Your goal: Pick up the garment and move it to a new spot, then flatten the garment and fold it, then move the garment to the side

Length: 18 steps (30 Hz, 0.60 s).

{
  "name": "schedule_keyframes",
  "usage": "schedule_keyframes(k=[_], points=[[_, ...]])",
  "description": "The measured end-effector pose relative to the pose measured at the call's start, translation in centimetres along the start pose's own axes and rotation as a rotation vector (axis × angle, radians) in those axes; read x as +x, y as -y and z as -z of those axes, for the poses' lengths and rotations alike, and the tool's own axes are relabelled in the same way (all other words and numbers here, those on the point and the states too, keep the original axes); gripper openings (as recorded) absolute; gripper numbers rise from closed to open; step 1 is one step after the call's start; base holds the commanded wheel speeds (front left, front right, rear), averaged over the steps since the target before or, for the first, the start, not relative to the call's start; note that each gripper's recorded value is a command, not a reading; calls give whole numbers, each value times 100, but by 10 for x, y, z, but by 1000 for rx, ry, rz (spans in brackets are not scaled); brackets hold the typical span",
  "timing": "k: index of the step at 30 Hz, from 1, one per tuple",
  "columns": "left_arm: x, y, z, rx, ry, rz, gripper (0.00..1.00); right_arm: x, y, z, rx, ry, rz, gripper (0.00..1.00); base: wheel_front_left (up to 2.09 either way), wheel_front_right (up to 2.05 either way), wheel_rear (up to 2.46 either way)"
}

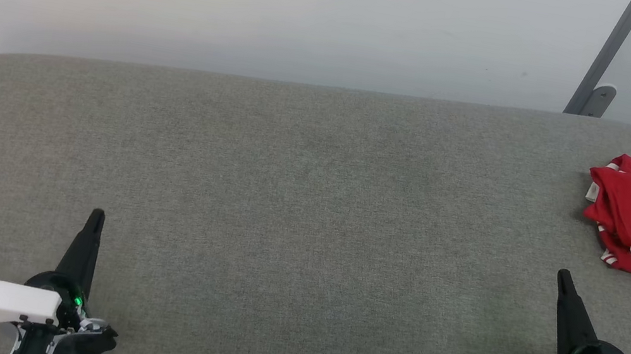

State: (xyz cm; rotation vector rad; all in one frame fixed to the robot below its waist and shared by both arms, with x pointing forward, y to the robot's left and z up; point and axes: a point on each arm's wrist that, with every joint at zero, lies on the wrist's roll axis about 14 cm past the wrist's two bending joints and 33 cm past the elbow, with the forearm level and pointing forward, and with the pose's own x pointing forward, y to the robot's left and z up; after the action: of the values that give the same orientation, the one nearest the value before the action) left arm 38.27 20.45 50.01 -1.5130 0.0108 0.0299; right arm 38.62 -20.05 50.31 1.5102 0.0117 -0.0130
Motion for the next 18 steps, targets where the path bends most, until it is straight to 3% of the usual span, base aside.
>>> schedule_keyframes(k=[18], points=[[5,4,5,-61,-14,13,0,2,-2,0,62,-2,-9,0,0,0,0]])
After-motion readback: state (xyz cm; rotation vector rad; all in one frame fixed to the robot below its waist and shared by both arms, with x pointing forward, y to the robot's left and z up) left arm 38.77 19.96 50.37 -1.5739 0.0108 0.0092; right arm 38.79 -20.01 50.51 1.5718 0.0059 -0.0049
